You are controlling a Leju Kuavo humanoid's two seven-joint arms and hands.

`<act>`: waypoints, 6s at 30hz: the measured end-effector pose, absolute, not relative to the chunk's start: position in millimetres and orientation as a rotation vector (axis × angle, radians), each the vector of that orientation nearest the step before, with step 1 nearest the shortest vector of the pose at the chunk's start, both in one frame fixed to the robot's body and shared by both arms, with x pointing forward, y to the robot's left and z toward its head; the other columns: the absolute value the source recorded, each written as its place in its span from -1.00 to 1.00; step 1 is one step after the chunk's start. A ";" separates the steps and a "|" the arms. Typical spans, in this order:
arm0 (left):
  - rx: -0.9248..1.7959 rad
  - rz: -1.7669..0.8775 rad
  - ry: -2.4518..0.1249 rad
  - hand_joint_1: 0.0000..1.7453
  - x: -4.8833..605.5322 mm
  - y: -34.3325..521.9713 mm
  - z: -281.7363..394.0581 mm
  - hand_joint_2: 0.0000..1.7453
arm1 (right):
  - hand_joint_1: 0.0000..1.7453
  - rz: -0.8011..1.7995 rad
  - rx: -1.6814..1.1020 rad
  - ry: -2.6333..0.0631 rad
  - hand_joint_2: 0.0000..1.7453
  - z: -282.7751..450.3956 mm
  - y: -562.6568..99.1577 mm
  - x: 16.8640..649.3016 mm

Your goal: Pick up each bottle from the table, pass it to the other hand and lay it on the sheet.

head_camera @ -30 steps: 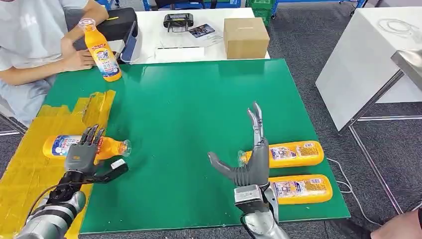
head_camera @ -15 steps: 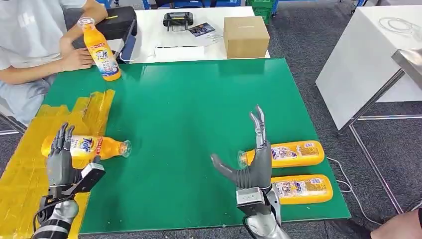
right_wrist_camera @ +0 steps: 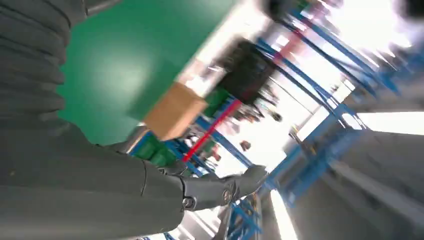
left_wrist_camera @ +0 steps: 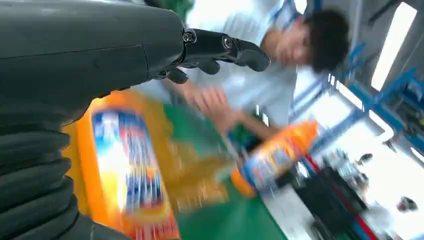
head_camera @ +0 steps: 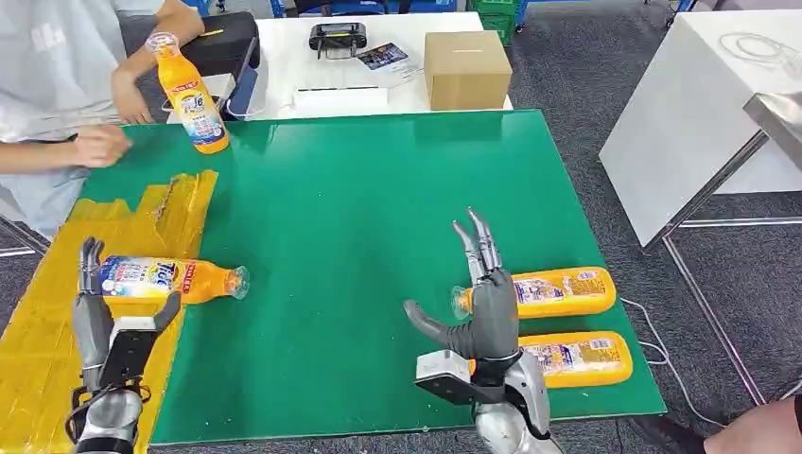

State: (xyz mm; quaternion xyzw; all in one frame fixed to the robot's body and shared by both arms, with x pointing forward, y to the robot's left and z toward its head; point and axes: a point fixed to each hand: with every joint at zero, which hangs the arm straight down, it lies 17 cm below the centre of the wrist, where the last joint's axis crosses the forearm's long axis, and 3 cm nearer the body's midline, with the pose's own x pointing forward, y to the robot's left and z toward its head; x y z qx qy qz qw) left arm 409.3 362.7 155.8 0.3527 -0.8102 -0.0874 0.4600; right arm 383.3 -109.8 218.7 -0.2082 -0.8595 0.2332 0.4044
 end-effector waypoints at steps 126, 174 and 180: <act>-0.291 -0.307 -2.054 -1.00 408.0 117.9 220.0 1.00 | 1.00 0.577 -0.960 -1.865 1.00 169.6 -262.8 454.3; -0.630 -0.294 -1.934 -1.00 434.3 70.4 236.8 1.00 | 1.00 0.648 -0.165 -1.956 1.00 145.4 -4.8 427.8; -0.681 -0.261 -1.938 1.00 432.1 71.6 241.4 1.00 | 1.00 0.669 -0.148 -1.939 1.00 137.8 1.9 427.8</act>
